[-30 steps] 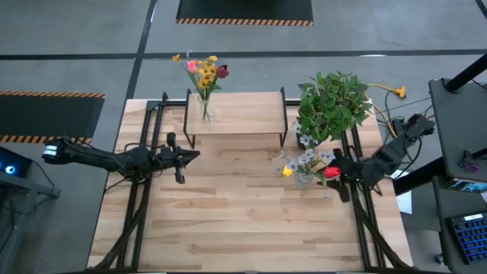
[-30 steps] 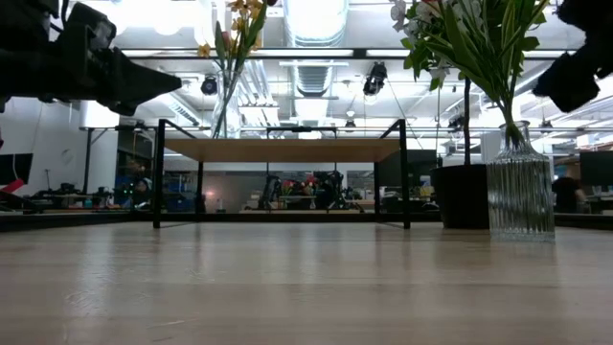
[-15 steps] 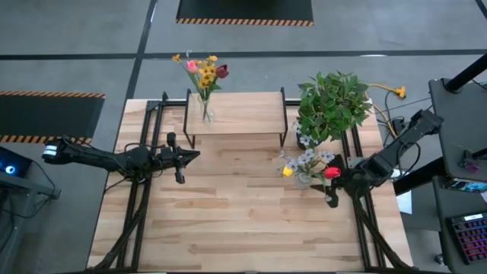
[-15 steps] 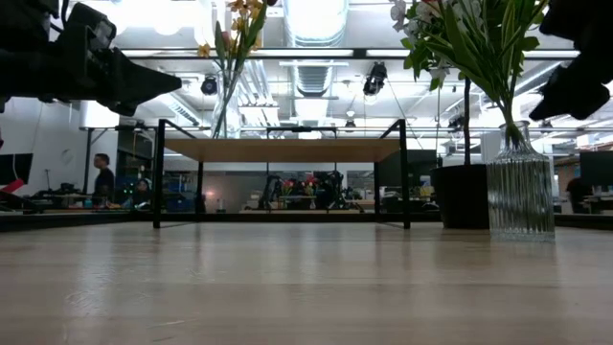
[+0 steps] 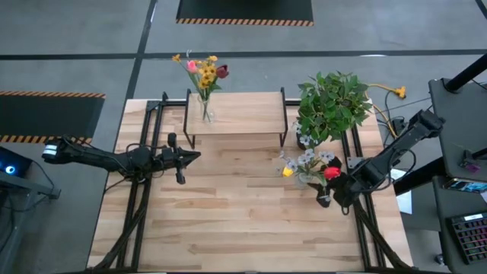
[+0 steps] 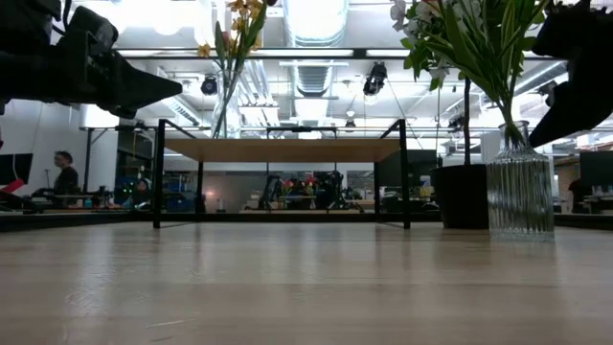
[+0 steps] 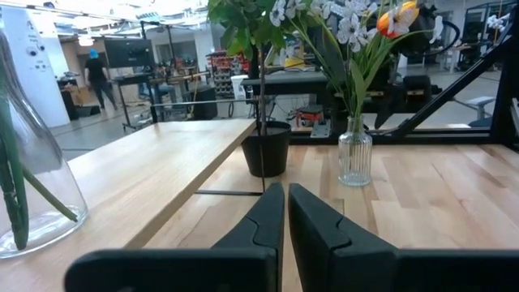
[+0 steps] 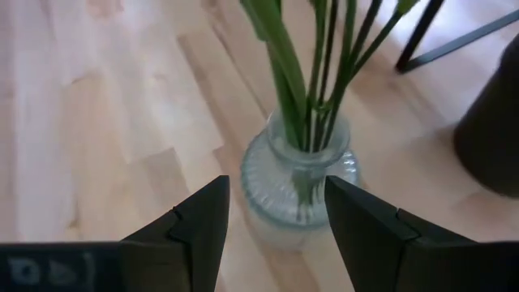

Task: Pick and place flowers into a vace then onto a shelf
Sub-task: Put the transparent vase with flowers on the shelf

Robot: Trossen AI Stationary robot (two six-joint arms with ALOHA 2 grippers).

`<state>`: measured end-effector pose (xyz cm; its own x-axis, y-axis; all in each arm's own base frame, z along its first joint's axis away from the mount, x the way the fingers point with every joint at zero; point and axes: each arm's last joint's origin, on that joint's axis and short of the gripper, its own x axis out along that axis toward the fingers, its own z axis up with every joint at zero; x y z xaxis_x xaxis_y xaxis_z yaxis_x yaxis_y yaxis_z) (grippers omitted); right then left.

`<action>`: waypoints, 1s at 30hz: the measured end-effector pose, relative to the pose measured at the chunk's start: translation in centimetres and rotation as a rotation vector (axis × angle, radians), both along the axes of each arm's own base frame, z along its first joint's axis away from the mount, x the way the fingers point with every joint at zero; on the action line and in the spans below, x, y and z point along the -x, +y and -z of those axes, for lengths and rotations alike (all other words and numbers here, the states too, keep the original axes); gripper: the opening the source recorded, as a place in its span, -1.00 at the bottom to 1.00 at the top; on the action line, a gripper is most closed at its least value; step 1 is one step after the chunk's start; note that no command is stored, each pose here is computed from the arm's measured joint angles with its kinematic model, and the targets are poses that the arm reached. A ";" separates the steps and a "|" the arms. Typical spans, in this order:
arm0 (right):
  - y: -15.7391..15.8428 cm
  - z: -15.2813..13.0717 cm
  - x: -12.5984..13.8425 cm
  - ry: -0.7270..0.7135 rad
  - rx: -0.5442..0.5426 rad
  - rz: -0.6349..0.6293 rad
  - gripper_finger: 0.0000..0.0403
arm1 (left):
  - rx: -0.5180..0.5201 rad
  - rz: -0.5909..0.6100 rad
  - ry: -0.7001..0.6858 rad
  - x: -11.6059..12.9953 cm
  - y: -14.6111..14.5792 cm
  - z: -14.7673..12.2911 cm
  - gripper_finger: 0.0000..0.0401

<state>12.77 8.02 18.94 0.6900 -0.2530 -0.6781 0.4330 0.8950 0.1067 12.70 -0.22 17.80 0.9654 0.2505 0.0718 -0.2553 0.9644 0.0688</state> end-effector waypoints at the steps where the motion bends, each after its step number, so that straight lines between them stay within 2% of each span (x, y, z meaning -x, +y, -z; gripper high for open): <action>1: 0.0 0.1 -0.1 -0.001 0.016 0.007 -0.04 | 0.000 0.000 0.000 0.0 0.0 0.0 -0.98; 9: 0.5 0.8 -0.9 -0.017 0.063 0.032 -0.03 | -0.001 0.000 0.006 0.0 0.0 0.1 -0.98; 18: 0.8 1.3 -1.6 -0.091 0.172 0.101 -0.03 | -0.001 0.000 0.009 0.0 0.0 0.1 -0.98; 30: 1.2 3.0 -2.3 -0.062 0.224 0.152 -0.05 | -0.003 0.000 0.024 0.0 0.0 0.3 -0.98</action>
